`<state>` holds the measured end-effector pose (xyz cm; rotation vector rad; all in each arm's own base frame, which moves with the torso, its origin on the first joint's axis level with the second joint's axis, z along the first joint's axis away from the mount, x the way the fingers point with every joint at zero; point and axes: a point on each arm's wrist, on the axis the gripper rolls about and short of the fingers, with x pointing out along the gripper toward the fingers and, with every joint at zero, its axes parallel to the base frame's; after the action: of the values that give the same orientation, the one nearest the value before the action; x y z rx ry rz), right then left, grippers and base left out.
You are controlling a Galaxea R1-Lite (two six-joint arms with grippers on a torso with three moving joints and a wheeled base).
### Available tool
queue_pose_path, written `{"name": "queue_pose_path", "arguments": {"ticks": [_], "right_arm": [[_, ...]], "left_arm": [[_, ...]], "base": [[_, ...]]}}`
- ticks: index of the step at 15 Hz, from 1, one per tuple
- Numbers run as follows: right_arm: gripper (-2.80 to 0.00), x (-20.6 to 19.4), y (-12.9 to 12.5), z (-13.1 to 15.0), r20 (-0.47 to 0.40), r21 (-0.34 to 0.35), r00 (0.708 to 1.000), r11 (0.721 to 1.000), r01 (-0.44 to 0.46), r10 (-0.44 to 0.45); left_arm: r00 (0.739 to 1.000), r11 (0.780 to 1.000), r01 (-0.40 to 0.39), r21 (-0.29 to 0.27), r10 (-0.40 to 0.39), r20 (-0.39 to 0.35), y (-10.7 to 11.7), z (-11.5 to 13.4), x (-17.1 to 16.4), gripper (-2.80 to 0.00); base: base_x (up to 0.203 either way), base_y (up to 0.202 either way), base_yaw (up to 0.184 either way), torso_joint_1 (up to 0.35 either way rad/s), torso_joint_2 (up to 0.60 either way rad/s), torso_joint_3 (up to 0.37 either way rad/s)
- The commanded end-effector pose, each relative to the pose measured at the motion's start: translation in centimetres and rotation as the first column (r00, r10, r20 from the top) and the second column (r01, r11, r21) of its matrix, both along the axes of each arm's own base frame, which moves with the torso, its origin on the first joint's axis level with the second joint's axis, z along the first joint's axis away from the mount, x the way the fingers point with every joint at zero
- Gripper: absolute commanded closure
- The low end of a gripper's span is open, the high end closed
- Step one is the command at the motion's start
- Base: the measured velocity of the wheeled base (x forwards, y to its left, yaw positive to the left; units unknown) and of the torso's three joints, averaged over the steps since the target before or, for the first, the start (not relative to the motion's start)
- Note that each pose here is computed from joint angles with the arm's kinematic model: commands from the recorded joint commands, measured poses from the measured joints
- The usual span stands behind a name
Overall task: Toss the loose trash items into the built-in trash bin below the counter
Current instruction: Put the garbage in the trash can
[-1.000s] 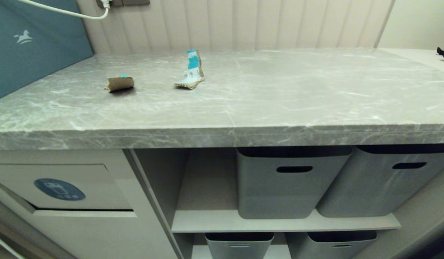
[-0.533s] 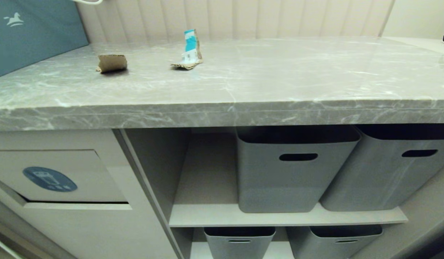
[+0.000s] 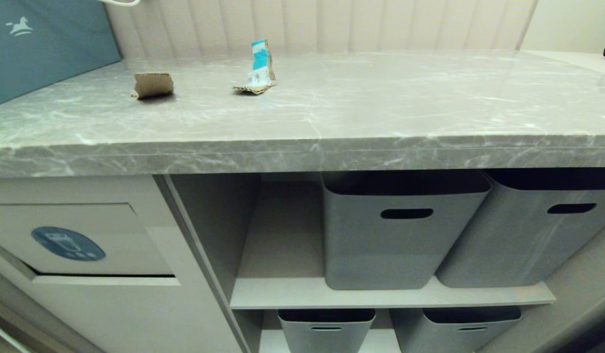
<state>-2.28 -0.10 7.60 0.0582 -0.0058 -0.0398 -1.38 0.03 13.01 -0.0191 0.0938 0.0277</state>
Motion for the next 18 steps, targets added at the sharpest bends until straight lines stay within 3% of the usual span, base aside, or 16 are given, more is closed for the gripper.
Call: {"name": "queue_pose_path", "arguments": {"ticks": [1, 3, 5, 7, 12, 13, 16, 18], "right_arm": [[0.00, 0.0, 0.0, 0.0, 0.001, 0.000, 1.000, 1.000, 0.000, 0.000], [0.00, 0.0, 0.0, 0.0, 0.001, 0.000, 1.000, 1.000, 0.000, 0.000], [0.00, 0.0, 0.0, 0.0, 0.001, 0.000, 1.000, 1.000, 0.000, 0.000], [0.00, 0.0, 0.0, 0.0, 0.000, 0.000, 1.000, 1.000, 0.000, 0.000], [0.00, 0.0, 0.0, 0.0, 0.001, 0.000, 1.000, 1.000, 0.000, 0.000], [0.00, 0.0, 0.0, 0.0, 0.001, 0.000, 1.000, 1.000, 0.000, 0.000], [0.00, 0.0, 0.0, 0.0, 0.001, 0.000, 1.000, 1.000, 0.000, 0.000], [0.00, 0.0, 0.0, 0.0, 0.001, 0.000, 1.000, 1.000, 0.000, 0.000]], "left_arm": [[0.987, 1.000, -0.001, -0.005, 0.000, -0.160, 0.0, 0.9, 2.7, 0.00], [0.963, 0.999, -0.013, -0.033, 0.003, -0.269, 0.1, 2.0, 6.4, 0.00], [0.947, 0.996, -0.038, -0.076, 0.012, -0.322, 0.1, 2.9, 10.8, 0.00], [0.956, 0.992, -0.054, -0.113, 0.019, -0.292, 0.2, 3.4, 14.5, 0.00], [0.993, 0.987, -0.049, -0.153, 0.032, -0.111, 0.4, 2.8, 20.0, 0.00], [0.996, 0.987, -0.045, -0.155, 0.032, -0.085, 0.4, 2.3, 20.5, 0.00], [0.995, 0.986, -0.026, -0.166, 0.010, -0.097, 0.3, 1.3, 19.7, 0.00], [0.998, 0.977, -0.008, -0.215, -0.007, -0.069, 0.3, 1.2, 19.7, 0.00]], "base": [[0.000, 0.000, 0.000, 0.000, 0.00, 0.000], [0.000, 0.000, 0.000, 0.000, 0.00, 0.000], [0.000, 0.000, 0.000, 0.000, 0.00, 0.000], [0.000, 0.000, 0.000, 0.000, 0.00, 0.000], [0.000, 0.000, 0.000, 0.000, 0.00, 0.000], [0.000, 0.000, 0.000, 0.000, 0.00, 0.000], [0.000, 0.000, 0.000, 0.000, 0.00, 0.000], [0.000, 0.000, 0.000, 0.000, 0.00, 0.000]]}}
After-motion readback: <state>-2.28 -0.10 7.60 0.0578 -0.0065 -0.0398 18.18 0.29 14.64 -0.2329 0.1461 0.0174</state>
